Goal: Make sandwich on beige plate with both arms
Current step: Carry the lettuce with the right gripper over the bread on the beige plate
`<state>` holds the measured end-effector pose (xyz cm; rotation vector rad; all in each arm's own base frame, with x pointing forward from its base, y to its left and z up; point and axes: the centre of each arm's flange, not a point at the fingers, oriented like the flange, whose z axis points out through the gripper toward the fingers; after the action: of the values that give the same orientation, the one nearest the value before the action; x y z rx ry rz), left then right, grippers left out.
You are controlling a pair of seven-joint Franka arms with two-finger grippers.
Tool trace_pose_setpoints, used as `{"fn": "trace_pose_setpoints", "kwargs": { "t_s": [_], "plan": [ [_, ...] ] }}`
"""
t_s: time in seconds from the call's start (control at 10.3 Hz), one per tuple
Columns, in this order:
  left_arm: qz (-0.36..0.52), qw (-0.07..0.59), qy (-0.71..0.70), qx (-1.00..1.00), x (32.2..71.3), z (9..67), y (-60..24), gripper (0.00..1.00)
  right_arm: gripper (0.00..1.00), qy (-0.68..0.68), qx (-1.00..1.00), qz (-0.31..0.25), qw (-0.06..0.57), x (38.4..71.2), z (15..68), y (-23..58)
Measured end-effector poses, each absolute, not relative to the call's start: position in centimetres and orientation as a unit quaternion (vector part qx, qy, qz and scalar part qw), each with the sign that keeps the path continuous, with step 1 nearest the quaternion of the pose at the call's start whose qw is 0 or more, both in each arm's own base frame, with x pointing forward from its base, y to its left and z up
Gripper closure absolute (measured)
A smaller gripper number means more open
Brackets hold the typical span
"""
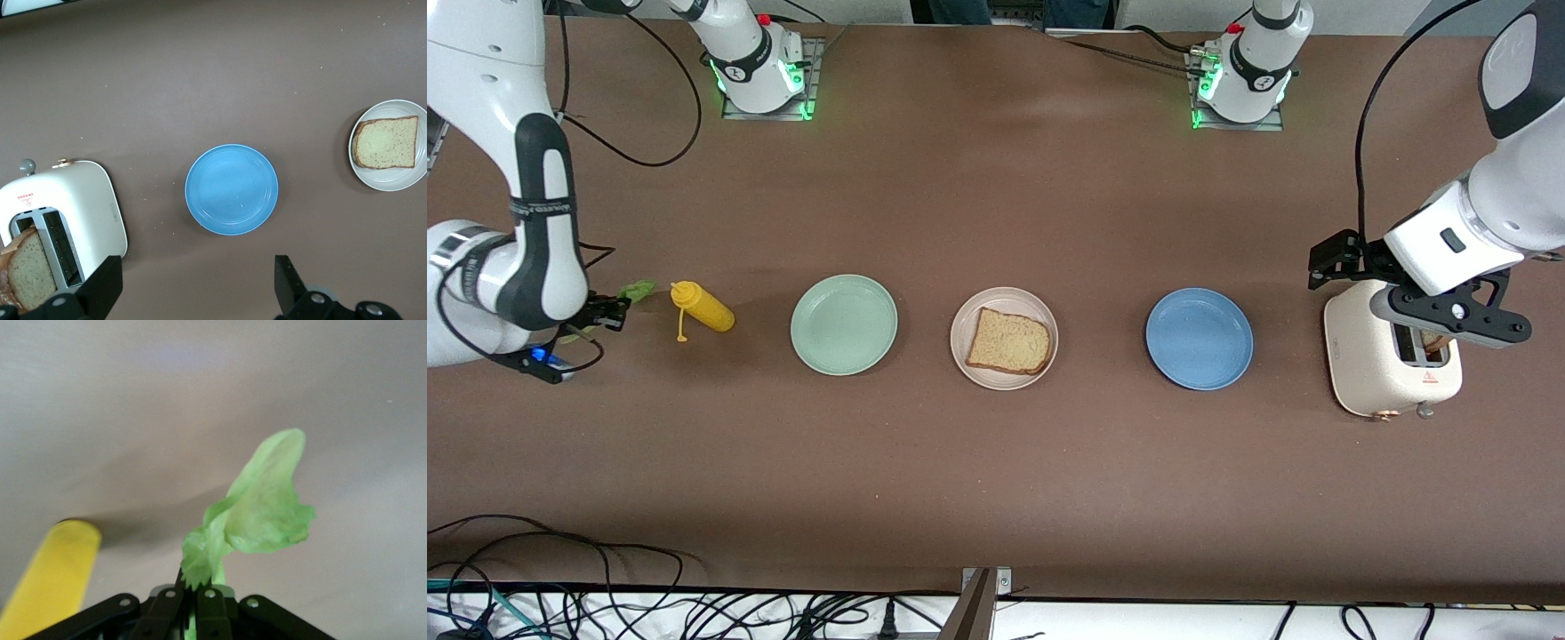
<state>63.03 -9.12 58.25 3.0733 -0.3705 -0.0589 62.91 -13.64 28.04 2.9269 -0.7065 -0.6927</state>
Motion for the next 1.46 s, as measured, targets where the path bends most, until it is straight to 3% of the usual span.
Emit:
{"fn": "trace_pose_setpoints", "kwargs": {
  "t_s": [0.29,0.58,0.78,1.07,1.26,1.46],
  "plan": [
    [-0.021,0.023,-0.116,0.993,63.0,58.2,-9.1,0.00,0.95,-0.269,0.935,-0.228,0.041,65.5,35.9,-9.5],
    [-0.022,0.022,-0.114,0.993,63.0,58.2,-9.1,0.00,0.95,-0.326,0.912,-0.246,0.046,66.1,40.2,-1.7],
    [-0.022,0.022,-0.114,0.993,63.0,58.2,-9.1,0.00,0.95,-0.392,0.879,-0.270,-0.004,66.2,41.1,3.4],
    [-0.028,0.022,-0.113,0.993,62.9,58.1,-9.0,0.00,0.95,-0.496,0.786,-0.349,-0.123,67.0,42.4,8.9],
    [-0.028,0.022,-0.112,0.993,62.9,58.1,-8.9,0.00,0.95,-0.521,0.742,-0.391,-0.156,67.5,41.5,13.4],
    [-0.029,0.022,-0.109,0.993,62.9,58.0,-8.7,0.00,0.95,-0.543,0.729,-0.383,-0.165,68.2,39.1,19.1]
  ]
}}
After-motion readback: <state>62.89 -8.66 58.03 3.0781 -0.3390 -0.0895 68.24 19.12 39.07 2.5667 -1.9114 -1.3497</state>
